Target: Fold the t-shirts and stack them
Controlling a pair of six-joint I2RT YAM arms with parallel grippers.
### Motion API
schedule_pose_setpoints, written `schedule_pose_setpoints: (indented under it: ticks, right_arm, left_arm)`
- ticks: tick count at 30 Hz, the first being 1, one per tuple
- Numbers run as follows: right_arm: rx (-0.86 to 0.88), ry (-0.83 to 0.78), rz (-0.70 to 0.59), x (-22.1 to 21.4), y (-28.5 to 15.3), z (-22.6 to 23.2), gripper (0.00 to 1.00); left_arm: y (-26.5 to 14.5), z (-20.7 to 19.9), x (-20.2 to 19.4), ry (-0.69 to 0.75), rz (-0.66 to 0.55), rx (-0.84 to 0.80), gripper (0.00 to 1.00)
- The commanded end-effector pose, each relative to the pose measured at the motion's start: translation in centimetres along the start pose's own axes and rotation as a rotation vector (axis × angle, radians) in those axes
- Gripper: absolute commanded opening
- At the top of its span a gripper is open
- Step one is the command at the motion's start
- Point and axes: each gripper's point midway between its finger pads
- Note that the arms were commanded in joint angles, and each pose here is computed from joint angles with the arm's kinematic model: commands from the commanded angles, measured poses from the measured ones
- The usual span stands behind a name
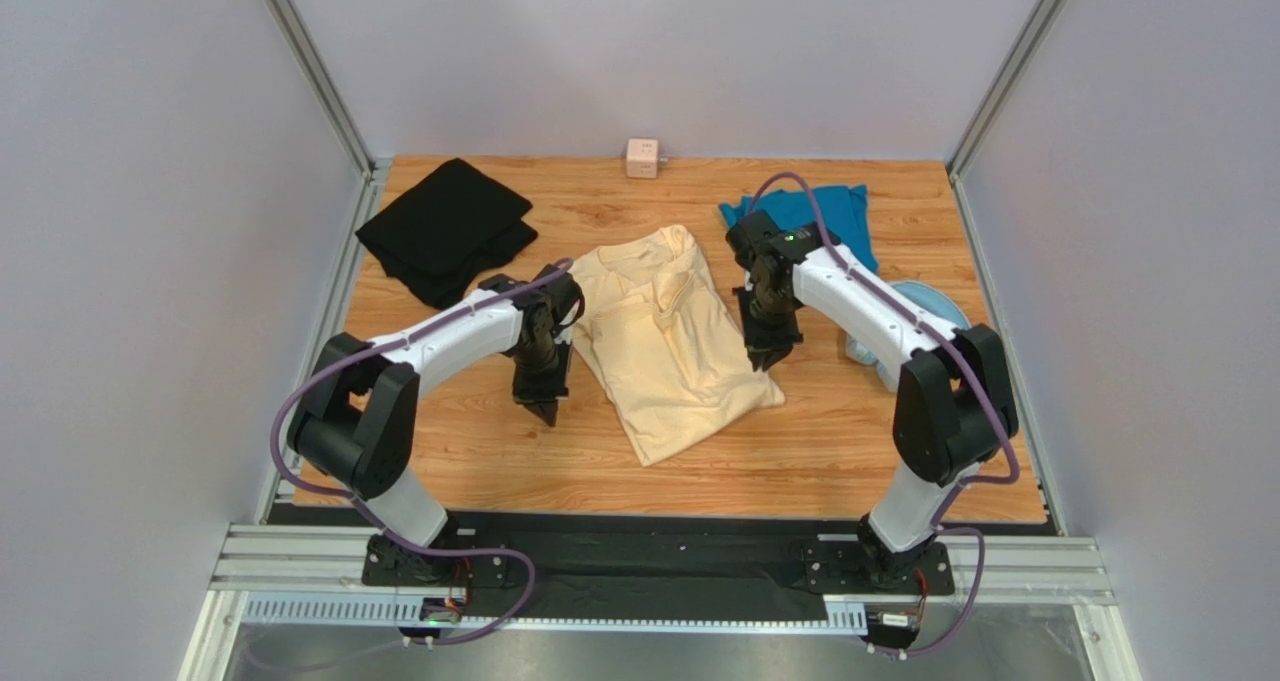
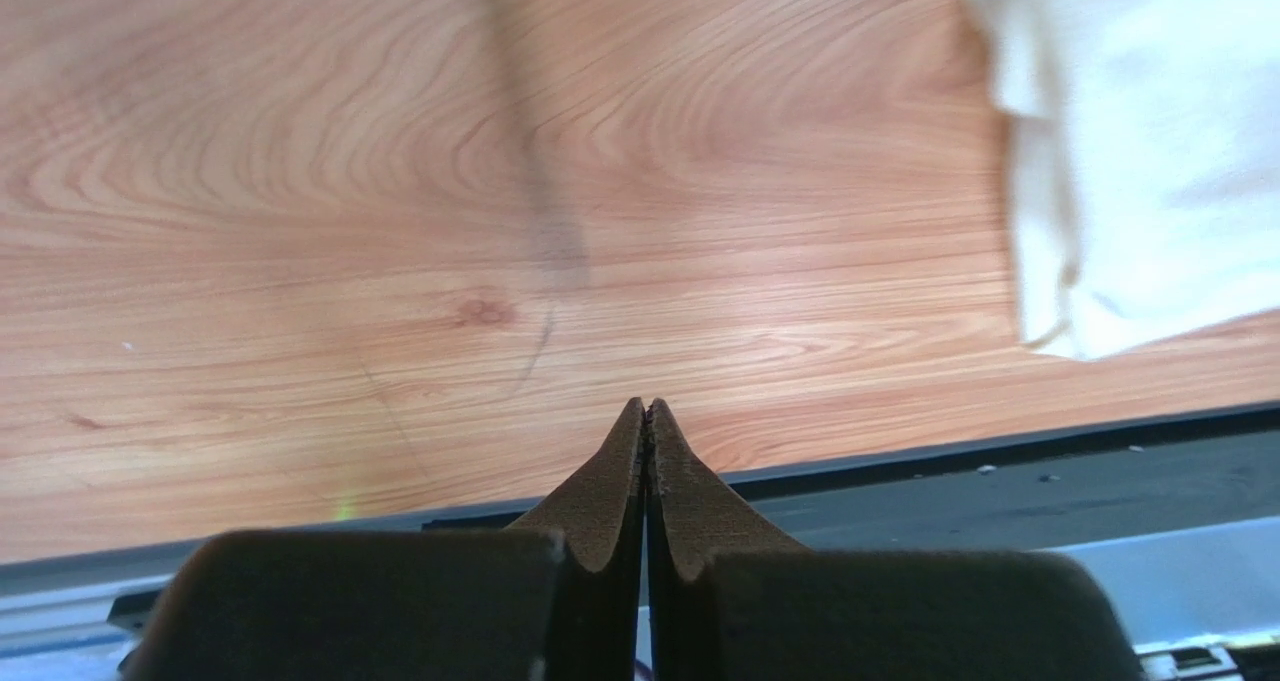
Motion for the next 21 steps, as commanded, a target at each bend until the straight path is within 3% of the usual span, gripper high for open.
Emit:
schedule_pose_setpoints:
  ticks: [1, 4, 8, 10, 13, 17, 21]
  right_arm:
    - [0.078, -0.021, -0.190, 3.1, -5.7, 1.0, 0.22]
    - [0.071, -0.027, -0.185, 3.7, -5.9, 0.7, 0.25]
    - [0.074, -0.043, -0.090, 2.9, -2.9, 0.9, 0.27]
    - [0.097, -0.045, -0.051, 2.3, -1.4, 1.3, 0.30]
    - [0.103, -0.036, -0.028, 1.5, 0.5, 1.3, 0.46]
    - [0.128, 0.061, -0.017, 1.0, 2.2, 0.5, 0.51]
    - [0.171, 0.188, -0.028, 1.4, 3.1, -0.8, 0.56]
  left_arm:
    - [-2.9, -3.1, 1.7, 0.023, -0.065, -0.134, 0.01]
    - [-3.8, -4.4, 2.9, 0.033, -0.095, -0.171, 0.02]
    - [-4.3, -6.4, 3.9, 0.050, -0.090, -0.231, 0.03]
    - [-4.3, -7.3, 4.0, 0.065, -0.076, -0.245, 0.07]
    - [-4.0, -7.2, 3.2, 0.040, -0.060, -0.238, 0.15]
    - [-2.5, -7.2, 1.0, 0.008, -0.027, -0.332, 0.31]
    - [-1.8, -7.7, -0.4, -0.061, 0.004, -0.437, 0.35]
Point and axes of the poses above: each gripper's point midway between its finger pads, its own y axis out along the fingers, its own z axis along the line the jaws close on, x = y × z, and after that the axes turned 12 degrees about -y, right-handed
